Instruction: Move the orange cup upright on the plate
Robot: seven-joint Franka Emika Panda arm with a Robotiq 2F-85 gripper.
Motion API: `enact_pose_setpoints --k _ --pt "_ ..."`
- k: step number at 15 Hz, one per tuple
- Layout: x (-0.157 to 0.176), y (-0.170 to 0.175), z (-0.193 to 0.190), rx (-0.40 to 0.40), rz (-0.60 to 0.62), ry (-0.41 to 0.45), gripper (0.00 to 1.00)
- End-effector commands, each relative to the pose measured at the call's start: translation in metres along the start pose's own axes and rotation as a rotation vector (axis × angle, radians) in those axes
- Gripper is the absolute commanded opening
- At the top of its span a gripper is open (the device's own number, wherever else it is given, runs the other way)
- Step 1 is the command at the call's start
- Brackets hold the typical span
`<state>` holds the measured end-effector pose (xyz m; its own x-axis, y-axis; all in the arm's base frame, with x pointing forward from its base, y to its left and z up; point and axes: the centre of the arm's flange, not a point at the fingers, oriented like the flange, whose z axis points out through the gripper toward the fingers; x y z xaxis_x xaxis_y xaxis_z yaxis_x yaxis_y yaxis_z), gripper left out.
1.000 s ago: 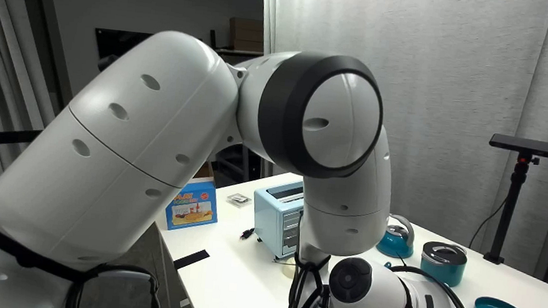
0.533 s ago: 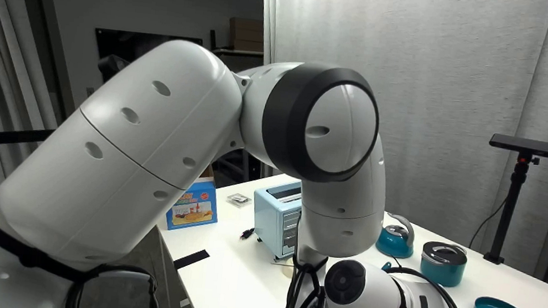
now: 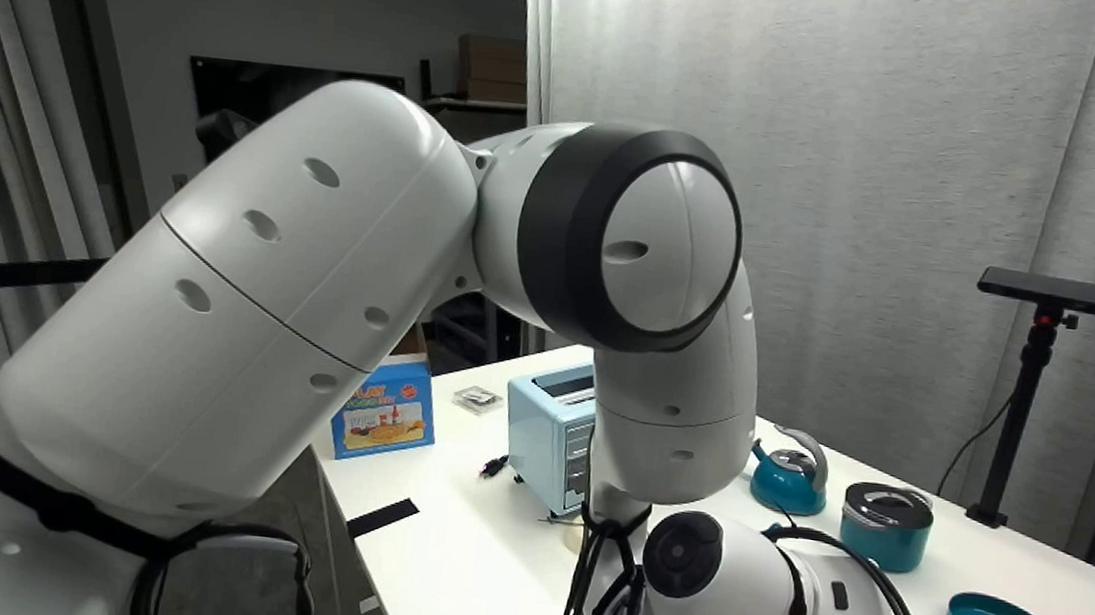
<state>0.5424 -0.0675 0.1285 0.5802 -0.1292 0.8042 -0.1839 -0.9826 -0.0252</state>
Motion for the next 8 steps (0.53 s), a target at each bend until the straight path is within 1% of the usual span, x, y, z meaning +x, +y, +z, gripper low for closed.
enact_pose_setpoints --k 1,4,8 --pt "0.004 -0.006 -0.013 -0.024 -0.02 0.007 1.0" --pt "0.011 -0.011 -0.026 -0.023 -0.019 -0.013 1.0" --pt "0.025 -0.019 -0.055 -0.03 -0.022 -0.04 1.0"
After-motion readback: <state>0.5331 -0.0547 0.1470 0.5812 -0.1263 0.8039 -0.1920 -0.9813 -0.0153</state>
